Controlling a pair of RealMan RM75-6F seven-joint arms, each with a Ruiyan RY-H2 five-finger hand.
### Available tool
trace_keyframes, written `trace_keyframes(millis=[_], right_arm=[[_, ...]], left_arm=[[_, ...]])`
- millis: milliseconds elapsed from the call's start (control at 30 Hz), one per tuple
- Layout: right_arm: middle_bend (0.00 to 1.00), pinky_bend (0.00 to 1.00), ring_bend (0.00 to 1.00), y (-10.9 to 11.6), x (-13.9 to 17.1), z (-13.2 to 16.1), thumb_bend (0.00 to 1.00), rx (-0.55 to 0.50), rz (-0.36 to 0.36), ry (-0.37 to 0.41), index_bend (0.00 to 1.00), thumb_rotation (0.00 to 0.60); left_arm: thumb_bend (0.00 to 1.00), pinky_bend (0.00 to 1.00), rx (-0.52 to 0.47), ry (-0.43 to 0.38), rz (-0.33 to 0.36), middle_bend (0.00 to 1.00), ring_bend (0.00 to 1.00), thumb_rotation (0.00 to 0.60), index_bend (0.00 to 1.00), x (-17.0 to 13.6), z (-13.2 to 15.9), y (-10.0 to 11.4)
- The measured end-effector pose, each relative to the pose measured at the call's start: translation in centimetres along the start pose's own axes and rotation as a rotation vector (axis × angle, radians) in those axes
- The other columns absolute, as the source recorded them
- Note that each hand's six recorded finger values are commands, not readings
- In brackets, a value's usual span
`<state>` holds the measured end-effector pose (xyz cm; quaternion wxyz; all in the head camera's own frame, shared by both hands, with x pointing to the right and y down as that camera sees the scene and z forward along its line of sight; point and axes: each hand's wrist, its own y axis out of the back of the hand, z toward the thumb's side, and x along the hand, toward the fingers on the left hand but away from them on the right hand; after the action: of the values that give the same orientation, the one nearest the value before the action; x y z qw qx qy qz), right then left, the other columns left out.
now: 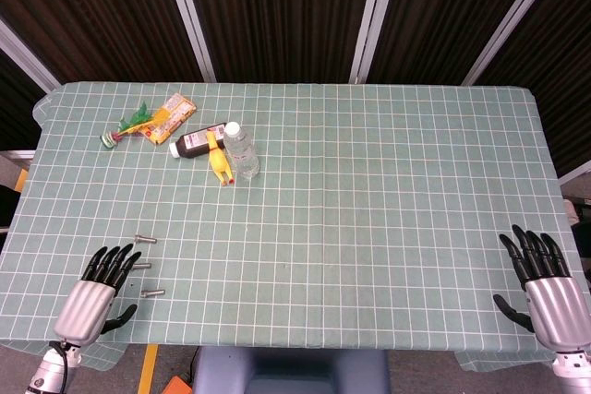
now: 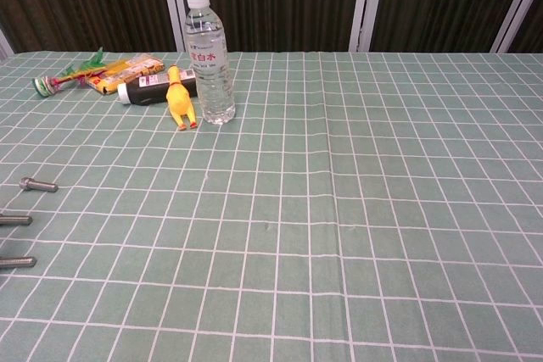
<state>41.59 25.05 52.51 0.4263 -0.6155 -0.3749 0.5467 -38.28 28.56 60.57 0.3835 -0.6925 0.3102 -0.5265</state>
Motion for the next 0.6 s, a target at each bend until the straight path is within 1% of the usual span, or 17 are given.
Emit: trace_keyframes(millis=[133,200,233,267,300,333,367,400,433,467,500,533,600], right_arm=[[0.00,0.00,0.00,-0.2,0.0,0.1,0.28,0.005,0.007,0.003,0.00,0.600],[0.00,0.00,0.00,-0.3,0.0,0.3,0.28,0.008,0.012,0.008,0.00,0.600],[0.00,0.00,0.00,-0.4,0.0,0.3,0.28,0.007,0.012,0.010,0.00,0.600],[0.00,0.00,0.00,-0.4,0.0,0.4,0.28,0.008,0.013,0.012,0.00,0.600],[0.00,0.00,0.00,-0.4,0.0,0.4,0.28,0.009,0.014,0.014,0.00,0.600],[0.00,0.00,0.00,-0.5,0.0,0.4,0.28,0.009,0.015,0.014,0.00,0.600],[0.00,0.00,0.00,-0.5,0.0,0.4,0.28,0.010,0.015,0.014,0.00,0.600],[0.00,0.00,0.00,-0.5,0.0,0.5,0.28,0.010,0.016,0.014,0.00,0.600],[0.00,0.00,0.00,-0.5,0.1,0.5,0.28,0.010,0.017,0.014,0.00,0.600],[0.00,0.00,0.00,-0.5,0.1,0.5,0.28,0.010,0.017,0.014,0.00,0.600],[0.00,0.00,0.00,-0.5,0.0,0.5,0.28,0.011,0.016,0.015,0.00,0.600],[0.00,0.00,0.00,-0.5,0.0,0.5,0.28,0.011,0.015,0.015,0.00,0.600],[0.00,0.00,0.00,-0.5,0.0,0.5,0.28,0.013,0.015,0.016,0.00,0.600]], left_arm=[[0.27,0.02,0.001,-0.003,-0.001,0.00,0.00,0.600,0.00,0.0,0.1,0.0],[0.27,0.05,-0.004,-0.011,0.008,0.00,0.00,0.600,0.00,0.0,0.3,0.0],[0.27,0.10,-0.005,-0.015,0.015,0.00,0.00,0.600,0.00,0.0,0.4,0.0],[0.28,0.18,-0.004,-0.020,0.020,0.03,0.02,0.600,0.00,0.0,0.6,0.0],[0.28,0.27,-0.002,-0.027,0.026,0.07,0.07,0.600,0.00,0.1,0.8,-0.1],[0.29,0.49,0.000,-0.039,0.038,0.22,0.22,0.600,0.01,0.2,1.2,-0.2],[0.29,0.64,0.001,-0.045,0.050,0.34,0.35,0.600,0.02,0.3,1.5,-0.3],[0.30,0.83,0.004,-0.049,0.061,0.53,0.55,0.600,0.04,0.5,1.7,-0.5],[0.31,0.95,0.008,-0.052,0.073,0.71,0.72,0.600,0.07,0.7,1.9,-0.9],[0.31,0.99,0.011,-0.054,0.080,0.83,0.83,0.600,0.11,0.9,2.1,-1.2],[0.32,1.00,0.014,-0.057,0.083,0.93,0.92,0.600,0.17,1.1,2.3,-1.6],[0.32,1.00,0.018,-0.062,0.083,0.98,0.98,0.600,0.22,1.3,2.6,-2.2],[0.32,1.00,0.019,-0.069,0.073,1.00,1.00,0.600,0.29,1.6,3.2,-3.2]])
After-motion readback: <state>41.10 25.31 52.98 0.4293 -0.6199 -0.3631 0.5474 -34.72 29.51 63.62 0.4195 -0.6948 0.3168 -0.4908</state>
